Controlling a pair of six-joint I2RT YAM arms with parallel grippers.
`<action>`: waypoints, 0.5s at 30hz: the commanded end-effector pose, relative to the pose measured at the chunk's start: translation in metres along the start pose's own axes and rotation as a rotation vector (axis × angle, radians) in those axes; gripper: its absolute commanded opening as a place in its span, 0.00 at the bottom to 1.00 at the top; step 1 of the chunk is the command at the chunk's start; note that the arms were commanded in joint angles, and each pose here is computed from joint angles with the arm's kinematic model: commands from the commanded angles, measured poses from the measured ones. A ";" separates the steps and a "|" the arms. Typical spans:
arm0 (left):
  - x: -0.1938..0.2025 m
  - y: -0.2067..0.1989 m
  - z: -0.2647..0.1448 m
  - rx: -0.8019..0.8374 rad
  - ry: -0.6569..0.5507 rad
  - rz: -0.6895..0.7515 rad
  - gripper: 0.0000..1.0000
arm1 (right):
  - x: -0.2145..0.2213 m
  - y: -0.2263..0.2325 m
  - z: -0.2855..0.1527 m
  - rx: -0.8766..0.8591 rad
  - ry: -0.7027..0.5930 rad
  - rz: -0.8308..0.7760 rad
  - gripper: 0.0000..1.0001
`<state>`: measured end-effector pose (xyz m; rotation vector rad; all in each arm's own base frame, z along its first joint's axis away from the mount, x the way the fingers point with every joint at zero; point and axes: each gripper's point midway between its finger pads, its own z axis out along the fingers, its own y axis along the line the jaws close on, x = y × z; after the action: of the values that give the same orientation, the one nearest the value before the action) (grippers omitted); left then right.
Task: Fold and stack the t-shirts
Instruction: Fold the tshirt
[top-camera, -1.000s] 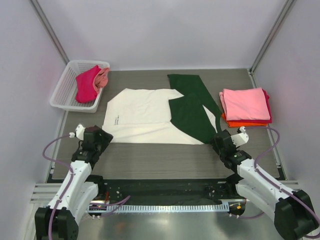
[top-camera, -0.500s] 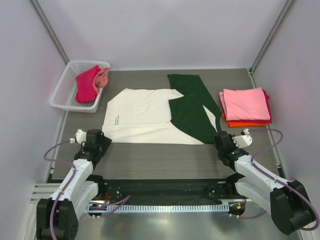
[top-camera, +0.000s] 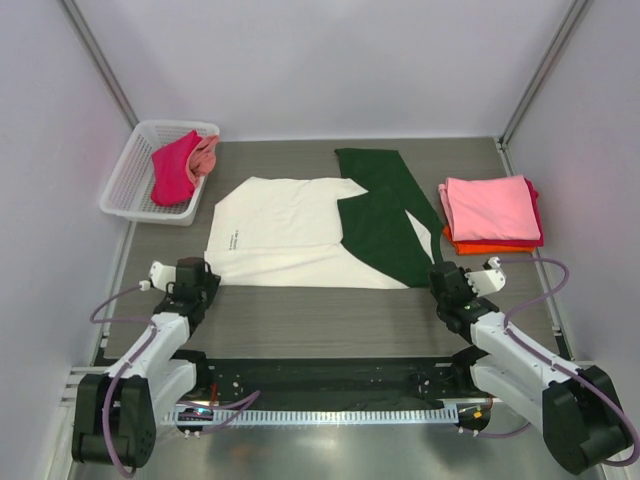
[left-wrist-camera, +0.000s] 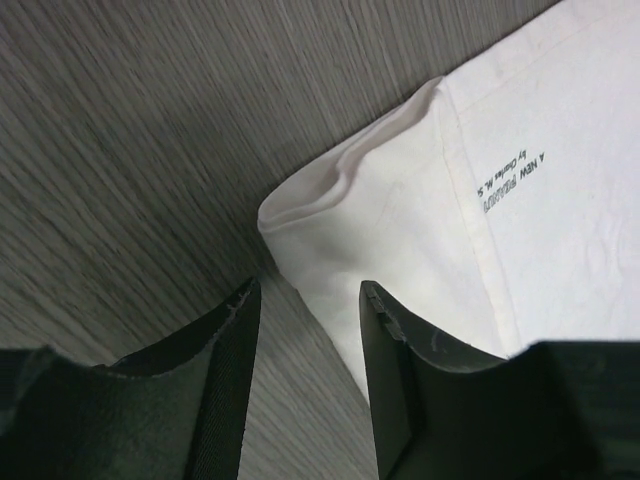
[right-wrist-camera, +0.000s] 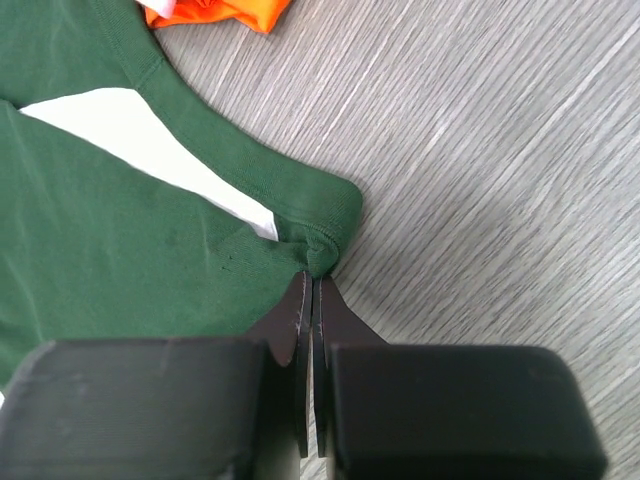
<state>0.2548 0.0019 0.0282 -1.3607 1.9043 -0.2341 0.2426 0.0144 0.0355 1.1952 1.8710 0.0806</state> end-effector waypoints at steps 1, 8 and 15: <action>-0.008 0.006 0.010 -0.034 -0.058 -0.030 0.45 | -0.014 0.009 0.000 -0.025 -0.056 0.041 0.05; -0.004 0.007 0.022 -0.042 -0.058 -0.051 0.20 | -0.005 0.010 0.000 -0.032 -0.017 0.037 0.41; -0.003 0.007 0.026 -0.060 -0.054 -0.031 0.00 | -0.011 0.003 -0.003 -0.011 -0.034 0.060 0.01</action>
<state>0.2792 0.0068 0.0194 -1.4090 1.8273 -0.2347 0.2426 0.0185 0.0353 1.2004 1.8832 0.1121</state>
